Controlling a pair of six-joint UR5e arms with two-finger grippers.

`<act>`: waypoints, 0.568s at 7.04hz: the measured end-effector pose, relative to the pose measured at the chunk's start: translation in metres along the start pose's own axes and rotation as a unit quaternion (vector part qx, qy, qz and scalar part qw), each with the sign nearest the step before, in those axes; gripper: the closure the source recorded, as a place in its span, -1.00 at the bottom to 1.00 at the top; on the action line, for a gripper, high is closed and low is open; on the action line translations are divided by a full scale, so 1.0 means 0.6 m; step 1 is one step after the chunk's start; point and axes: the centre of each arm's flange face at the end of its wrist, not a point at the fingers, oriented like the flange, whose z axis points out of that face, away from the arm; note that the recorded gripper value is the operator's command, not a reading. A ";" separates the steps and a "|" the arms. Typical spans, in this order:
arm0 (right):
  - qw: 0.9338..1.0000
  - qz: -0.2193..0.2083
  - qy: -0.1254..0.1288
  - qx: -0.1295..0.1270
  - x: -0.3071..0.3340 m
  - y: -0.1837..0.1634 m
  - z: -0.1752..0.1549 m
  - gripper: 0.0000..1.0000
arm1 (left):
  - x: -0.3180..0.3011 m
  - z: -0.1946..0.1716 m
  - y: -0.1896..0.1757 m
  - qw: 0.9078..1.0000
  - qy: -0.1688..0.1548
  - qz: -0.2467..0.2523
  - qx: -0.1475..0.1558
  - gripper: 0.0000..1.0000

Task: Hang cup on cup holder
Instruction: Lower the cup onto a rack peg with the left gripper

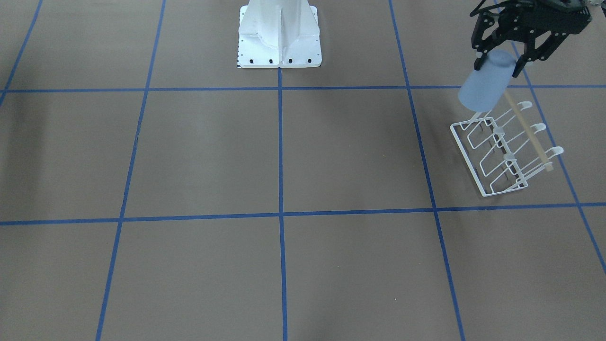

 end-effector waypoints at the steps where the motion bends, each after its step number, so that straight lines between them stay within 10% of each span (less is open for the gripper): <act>1: 1.000 -0.001 0.000 0.003 0.003 0.005 0.005 -1.00 | -0.031 0.016 -0.022 1.000 0.004 0.000 -0.005 1.00; 4: 1.000 -0.002 0.001 0.008 0.006 0.011 0.010 -1.00 | -0.110 0.076 -0.100 1.000 0.004 -0.010 -0.002 1.00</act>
